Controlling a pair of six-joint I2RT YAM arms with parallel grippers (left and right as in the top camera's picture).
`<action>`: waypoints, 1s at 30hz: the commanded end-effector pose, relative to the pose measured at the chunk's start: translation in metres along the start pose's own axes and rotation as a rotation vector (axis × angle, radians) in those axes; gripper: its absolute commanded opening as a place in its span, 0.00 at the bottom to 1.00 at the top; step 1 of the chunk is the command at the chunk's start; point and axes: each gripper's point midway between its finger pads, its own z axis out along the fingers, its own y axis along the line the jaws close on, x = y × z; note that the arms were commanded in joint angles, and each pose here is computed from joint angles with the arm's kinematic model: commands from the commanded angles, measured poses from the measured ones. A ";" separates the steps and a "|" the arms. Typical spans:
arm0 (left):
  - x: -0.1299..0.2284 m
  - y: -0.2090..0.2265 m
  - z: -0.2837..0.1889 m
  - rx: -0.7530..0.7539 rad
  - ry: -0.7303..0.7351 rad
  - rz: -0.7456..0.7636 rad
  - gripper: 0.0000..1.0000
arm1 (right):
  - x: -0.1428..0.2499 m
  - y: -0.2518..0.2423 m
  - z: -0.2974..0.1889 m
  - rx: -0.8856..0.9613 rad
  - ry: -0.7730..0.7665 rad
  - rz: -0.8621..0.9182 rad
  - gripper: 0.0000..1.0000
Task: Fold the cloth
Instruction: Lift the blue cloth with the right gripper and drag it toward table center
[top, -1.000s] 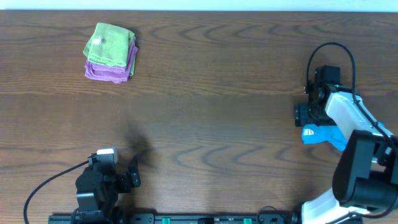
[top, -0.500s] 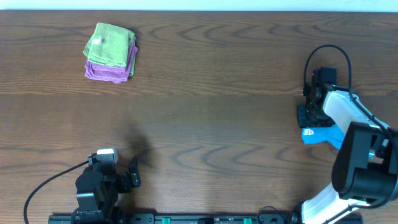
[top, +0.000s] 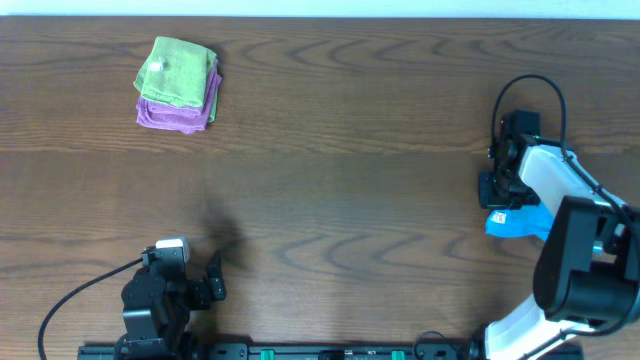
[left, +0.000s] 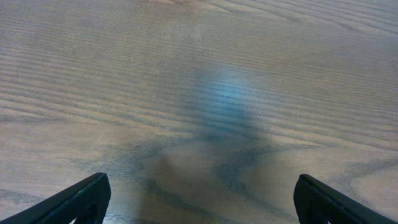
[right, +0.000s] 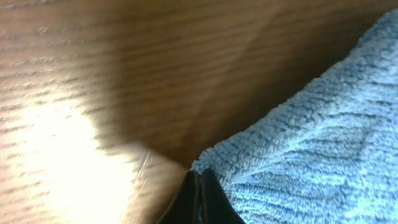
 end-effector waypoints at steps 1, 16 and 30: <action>0.017 0.003 0.001 -0.012 0.063 0.022 0.95 | -0.020 0.005 -0.039 0.002 -0.117 0.016 0.01; 0.017 0.003 0.001 -0.012 0.063 0.022 0.95 | -0.032 0.147 -0.224 -0.163 -0.642 -0.337 0.01; 0.017 0.003 0.001 -0.012 0.063 0.022 0.95 | 0.045 0.297 -0.338 -0.508 -0.884 -0.721 0.01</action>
